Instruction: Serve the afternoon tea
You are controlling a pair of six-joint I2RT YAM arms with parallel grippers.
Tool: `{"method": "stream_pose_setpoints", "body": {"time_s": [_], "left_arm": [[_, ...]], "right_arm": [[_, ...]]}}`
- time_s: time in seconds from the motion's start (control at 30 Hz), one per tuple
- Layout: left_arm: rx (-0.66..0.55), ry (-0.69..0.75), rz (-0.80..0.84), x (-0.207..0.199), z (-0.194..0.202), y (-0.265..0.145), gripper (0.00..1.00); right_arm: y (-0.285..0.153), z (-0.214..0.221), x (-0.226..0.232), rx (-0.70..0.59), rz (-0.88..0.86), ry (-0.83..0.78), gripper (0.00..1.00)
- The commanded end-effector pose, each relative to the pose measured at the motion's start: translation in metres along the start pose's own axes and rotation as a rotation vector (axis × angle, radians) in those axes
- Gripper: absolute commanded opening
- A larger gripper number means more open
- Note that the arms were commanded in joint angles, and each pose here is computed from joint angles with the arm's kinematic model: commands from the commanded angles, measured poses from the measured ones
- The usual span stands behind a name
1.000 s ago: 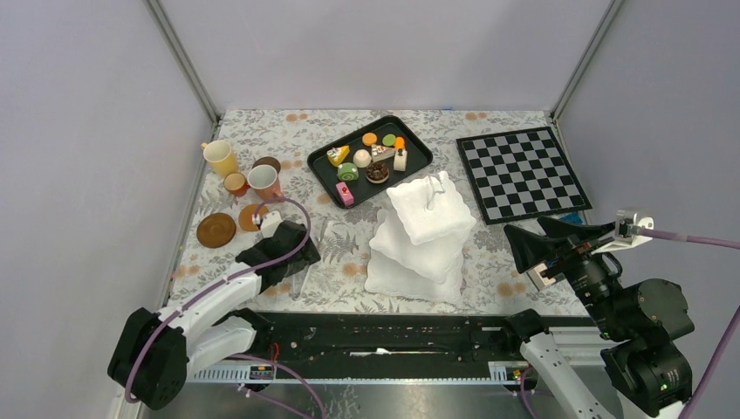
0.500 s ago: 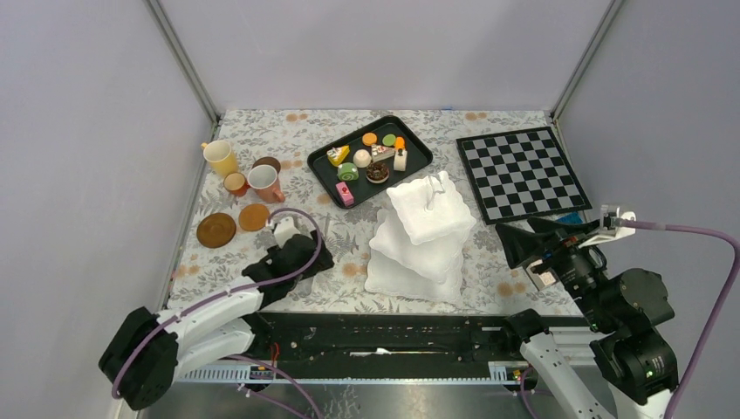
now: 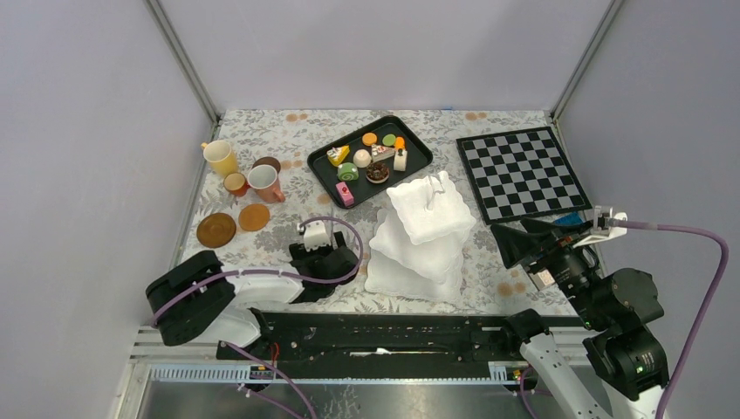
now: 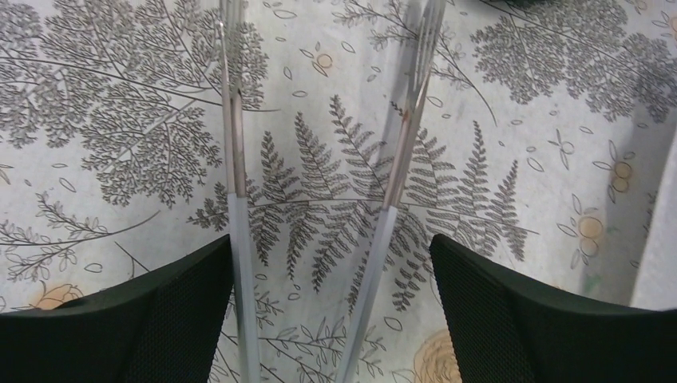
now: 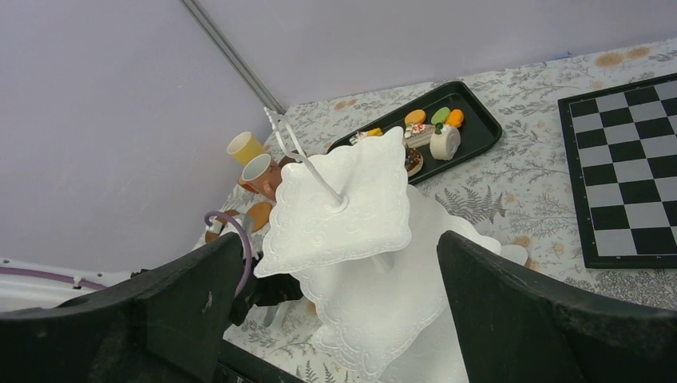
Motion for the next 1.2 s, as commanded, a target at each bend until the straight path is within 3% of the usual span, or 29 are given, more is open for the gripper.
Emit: {"method": "stream_pose_setpoints", "body": {"time_s": [0.0,0.23,0.53,0.67,0.87,1.17], "left_arm": [[0.025,0.01,-0.056,0.008,0.02,0.008,0.91],[0.023,0.019,-0.072,0.01,0.027,0.012,0.84],[0.053,0.043,-0.077,0.007,0.037,0.017,0.82],[0.054,0.044,-0.08,0.005,0.034,0.016,0.69],[0.053,0.043,-0.09,0.002,0.023,0.012,0.58],[0.052,0.022,-0.028,-0.004,-0.021,-0.015,0.56]], "right_arm": [[-0.002,-0.007,0.01,-0.039,-0.06,0.006,0.98],[-0.001,-0.004,0.007,-0.035,-0.057,0.006,0.98],[-0.005,-0.004,0.007,-0.045,-0.063,0.007,0.98],[-0.006,-0.004,0.007,-0.048,-0.066,0.013,0.98],[-0.007,-0.005,0.008,-0.053,-0.064,0.014,0.98],[-0.008,-0.007,0.005,-0.059,-0.039,-0.002,0.98]]}}
Point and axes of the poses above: each gripper's point midway between its finger pads, its own y axis out along the fingers, its own x axis along the line the jaws close on, z = x × y, the point moved 6 cm from there along -y, back along the fingers, and after that the axes turned 11 degrees about y, right-handed, at the moved point
